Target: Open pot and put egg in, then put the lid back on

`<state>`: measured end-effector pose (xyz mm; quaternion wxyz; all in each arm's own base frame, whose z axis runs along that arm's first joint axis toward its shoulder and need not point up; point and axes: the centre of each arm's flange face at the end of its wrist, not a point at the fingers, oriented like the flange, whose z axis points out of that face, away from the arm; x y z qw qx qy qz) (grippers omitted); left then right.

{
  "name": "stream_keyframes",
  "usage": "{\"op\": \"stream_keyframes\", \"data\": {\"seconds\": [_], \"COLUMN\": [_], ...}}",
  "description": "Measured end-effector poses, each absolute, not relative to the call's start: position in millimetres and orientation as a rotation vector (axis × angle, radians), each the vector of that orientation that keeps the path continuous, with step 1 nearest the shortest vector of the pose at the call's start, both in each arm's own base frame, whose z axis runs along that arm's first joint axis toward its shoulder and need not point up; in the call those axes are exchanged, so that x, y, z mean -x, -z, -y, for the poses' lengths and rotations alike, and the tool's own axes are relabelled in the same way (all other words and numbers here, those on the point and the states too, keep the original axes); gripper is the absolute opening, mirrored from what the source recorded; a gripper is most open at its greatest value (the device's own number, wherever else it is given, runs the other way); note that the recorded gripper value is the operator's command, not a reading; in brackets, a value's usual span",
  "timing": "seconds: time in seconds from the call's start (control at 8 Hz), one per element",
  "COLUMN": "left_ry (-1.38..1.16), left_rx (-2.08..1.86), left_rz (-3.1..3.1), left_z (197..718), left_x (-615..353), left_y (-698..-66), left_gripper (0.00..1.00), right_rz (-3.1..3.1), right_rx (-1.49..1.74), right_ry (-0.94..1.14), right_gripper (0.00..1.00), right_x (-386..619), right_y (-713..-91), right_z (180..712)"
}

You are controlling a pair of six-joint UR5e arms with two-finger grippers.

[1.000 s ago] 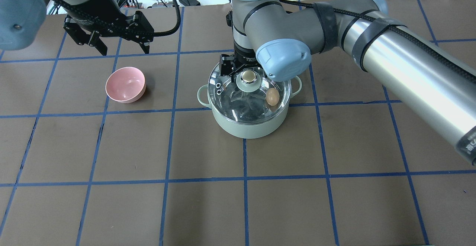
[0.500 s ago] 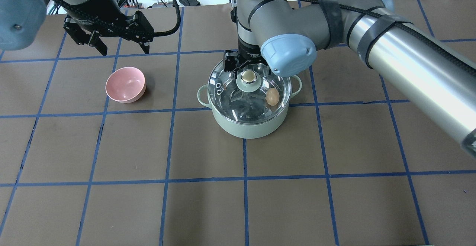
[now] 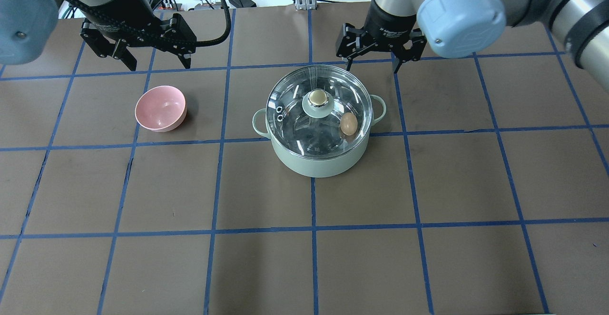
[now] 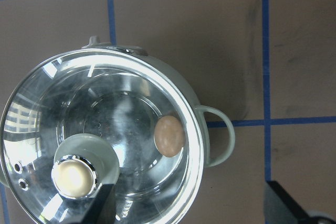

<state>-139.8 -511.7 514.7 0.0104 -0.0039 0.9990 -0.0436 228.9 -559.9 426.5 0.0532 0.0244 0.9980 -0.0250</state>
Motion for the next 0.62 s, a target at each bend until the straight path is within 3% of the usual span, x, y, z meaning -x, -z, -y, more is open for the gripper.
{"op": "stream_keyframes", "data": {"seconds": [0.62], "left_ry": [0.136], "left_rx": [0.012], "left_rz": [-3.117], "left_z": [511.3], "left_x": [139.7], "left_y": [-515.1], "left_gripper": [1.00], "right_rz": [-3.134], "right_rx": [-0.147], "right_ry": [0.118], "right_gripper": [1.00], "right_x": [-122.2], "right_y": [-489.6], "right_z": [537.7]}}
